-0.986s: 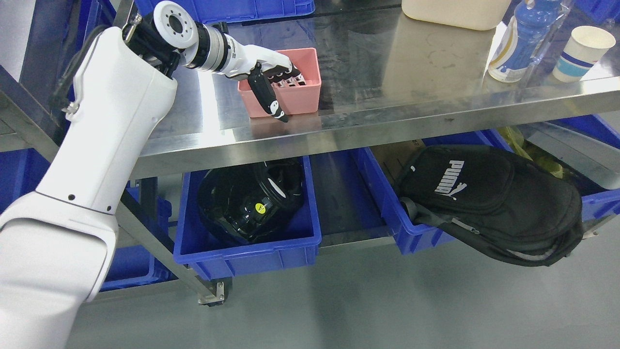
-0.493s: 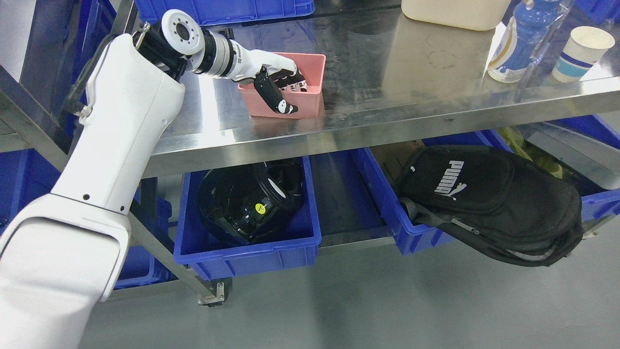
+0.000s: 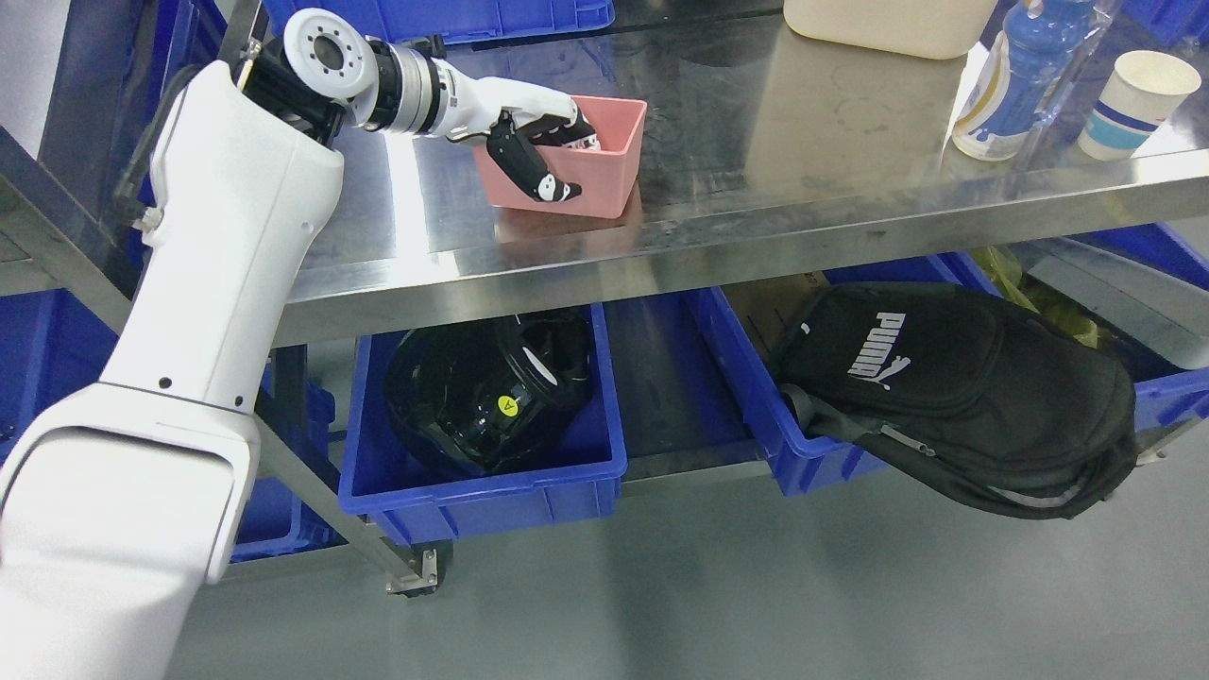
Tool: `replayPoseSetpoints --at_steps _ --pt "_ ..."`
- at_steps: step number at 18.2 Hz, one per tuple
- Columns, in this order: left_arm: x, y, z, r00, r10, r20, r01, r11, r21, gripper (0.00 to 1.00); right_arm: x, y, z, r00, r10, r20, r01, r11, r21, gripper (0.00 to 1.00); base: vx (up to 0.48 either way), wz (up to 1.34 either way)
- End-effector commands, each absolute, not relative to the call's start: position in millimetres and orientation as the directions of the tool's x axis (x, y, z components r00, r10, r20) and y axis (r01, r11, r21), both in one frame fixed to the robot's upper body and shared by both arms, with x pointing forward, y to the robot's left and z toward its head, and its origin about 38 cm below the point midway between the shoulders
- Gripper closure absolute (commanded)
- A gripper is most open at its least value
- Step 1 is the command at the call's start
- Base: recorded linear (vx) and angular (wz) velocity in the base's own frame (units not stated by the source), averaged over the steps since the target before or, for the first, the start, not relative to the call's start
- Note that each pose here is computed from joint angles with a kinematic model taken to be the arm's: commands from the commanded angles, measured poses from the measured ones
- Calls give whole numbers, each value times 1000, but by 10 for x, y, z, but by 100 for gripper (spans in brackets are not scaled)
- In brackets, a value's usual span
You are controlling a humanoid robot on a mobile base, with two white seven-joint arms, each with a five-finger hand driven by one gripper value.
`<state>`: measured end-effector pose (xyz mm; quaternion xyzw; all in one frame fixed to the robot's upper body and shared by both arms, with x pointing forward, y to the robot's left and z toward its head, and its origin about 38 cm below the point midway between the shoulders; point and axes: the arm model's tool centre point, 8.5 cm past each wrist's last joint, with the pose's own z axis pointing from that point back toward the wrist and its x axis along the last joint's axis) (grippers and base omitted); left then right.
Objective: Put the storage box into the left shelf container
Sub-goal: 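Lift the pink box off the table with the left hand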
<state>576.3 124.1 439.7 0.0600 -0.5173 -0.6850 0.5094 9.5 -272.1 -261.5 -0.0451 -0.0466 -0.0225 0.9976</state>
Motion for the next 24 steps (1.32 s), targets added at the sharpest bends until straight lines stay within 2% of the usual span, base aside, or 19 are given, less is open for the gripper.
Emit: replayPoseSetpoints --at_steps 1,5,9,17,20,24 --pt "5566 1553 5039 -568 -672 476 475 205 856 98 107 -2836 -2606 993 -41 107 52 993 -105 0 0 0" --pt "5386 1681 5141 -651 -647 397 366 190 911 98 107 -2836 -2606 993 -41 107 52 993 -105 0 0 0" --pt "5097 1736 5010 -788 -581 204 166 118 979 97 107 -2836 -2606 993 -41 107 52 993 -105 0 0 0" --pt "4510 1979 4734 -854 -499 -149 -198 47 979 98 107 -2836 -2606 993 -41 107 52 993 -105 0 0 0" --pt "4403 2045 4579 -849 -488 -204 -257 43 966 98 107 -2836 -2606 993 -41 107 52 993 -105 0 -23 44" --pt "4404 1918 4459 -872 -462 -161 -242 120 963 98 107 -2836 -2606 993 -41 107 52 993 -105 0 -85 97"
